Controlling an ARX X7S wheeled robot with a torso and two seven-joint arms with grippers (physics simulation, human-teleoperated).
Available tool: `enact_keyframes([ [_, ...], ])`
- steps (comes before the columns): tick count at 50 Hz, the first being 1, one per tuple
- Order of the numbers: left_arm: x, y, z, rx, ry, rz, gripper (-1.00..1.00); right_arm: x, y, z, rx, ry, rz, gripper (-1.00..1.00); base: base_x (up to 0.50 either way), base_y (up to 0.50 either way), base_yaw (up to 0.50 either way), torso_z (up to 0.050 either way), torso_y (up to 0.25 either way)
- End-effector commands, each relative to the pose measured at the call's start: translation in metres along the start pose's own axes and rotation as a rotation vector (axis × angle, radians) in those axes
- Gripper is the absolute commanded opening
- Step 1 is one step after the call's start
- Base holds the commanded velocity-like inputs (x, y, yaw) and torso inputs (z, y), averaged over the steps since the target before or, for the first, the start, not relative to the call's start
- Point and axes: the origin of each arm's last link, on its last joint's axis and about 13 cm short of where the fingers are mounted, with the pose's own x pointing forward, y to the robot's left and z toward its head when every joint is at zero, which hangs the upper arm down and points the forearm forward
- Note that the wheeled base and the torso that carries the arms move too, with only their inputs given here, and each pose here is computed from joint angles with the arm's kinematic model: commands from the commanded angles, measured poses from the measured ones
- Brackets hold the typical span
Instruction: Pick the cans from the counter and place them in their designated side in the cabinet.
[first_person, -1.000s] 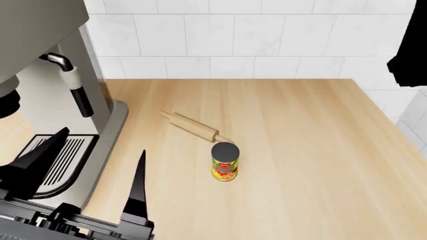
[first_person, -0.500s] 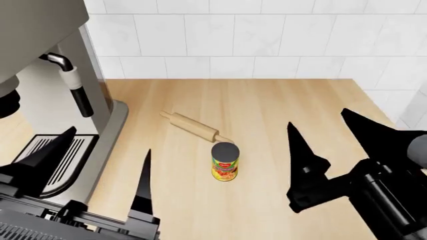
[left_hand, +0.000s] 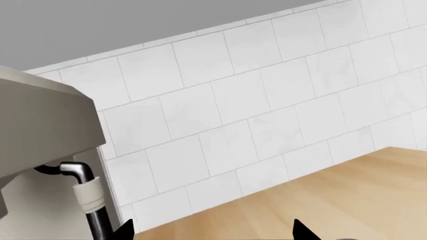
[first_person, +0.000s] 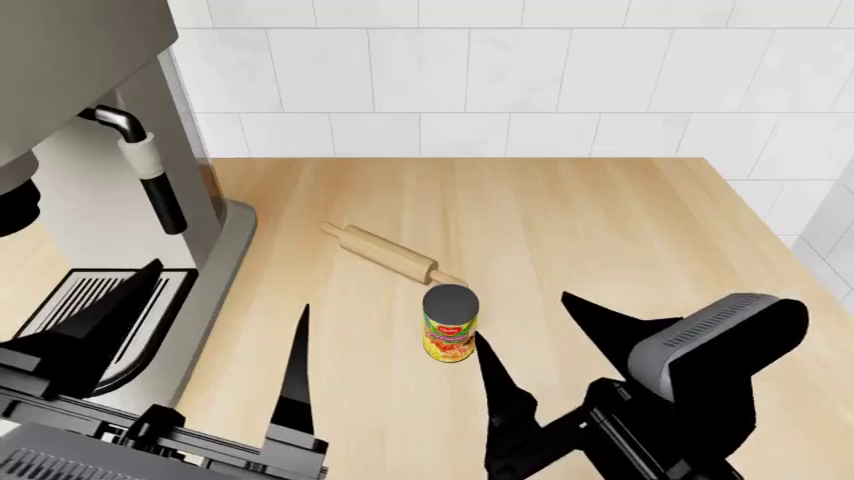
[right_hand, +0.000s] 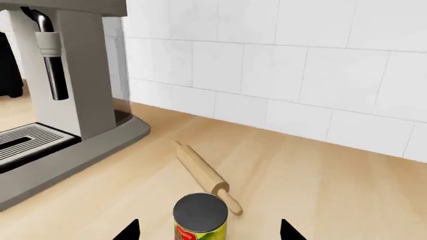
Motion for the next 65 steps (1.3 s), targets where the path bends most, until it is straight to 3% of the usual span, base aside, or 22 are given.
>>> enact_keyframes([
  [1, 0.0, -0.001, 0.0, 0.0, 0.002, -0.001, 1.0, 0.007, 0.014, -0.012, 0.007, 0.013, 0.053, 1.0, 0.0, 0.0, 0.0, 0.0, 0.0],
  [45, 0.0, -0.002, -0.001, -0.012, -0.002, -0.002, 1.0, 0.065, 0.017, -0.022, 0.014, 0.068, 0.069, 1.0, 0.0, 0.0, 0.0, 0.0, 0.0],
  [65, -0.001, 0.0, 0.0, -0.01, -0.002, 0.001, 1.0, 0.079, 0.007, -0.024, -0.009, 0.077, 0.026, 1.0, 0.0, 0.0, 0.0, 0.0, 0.0],
])
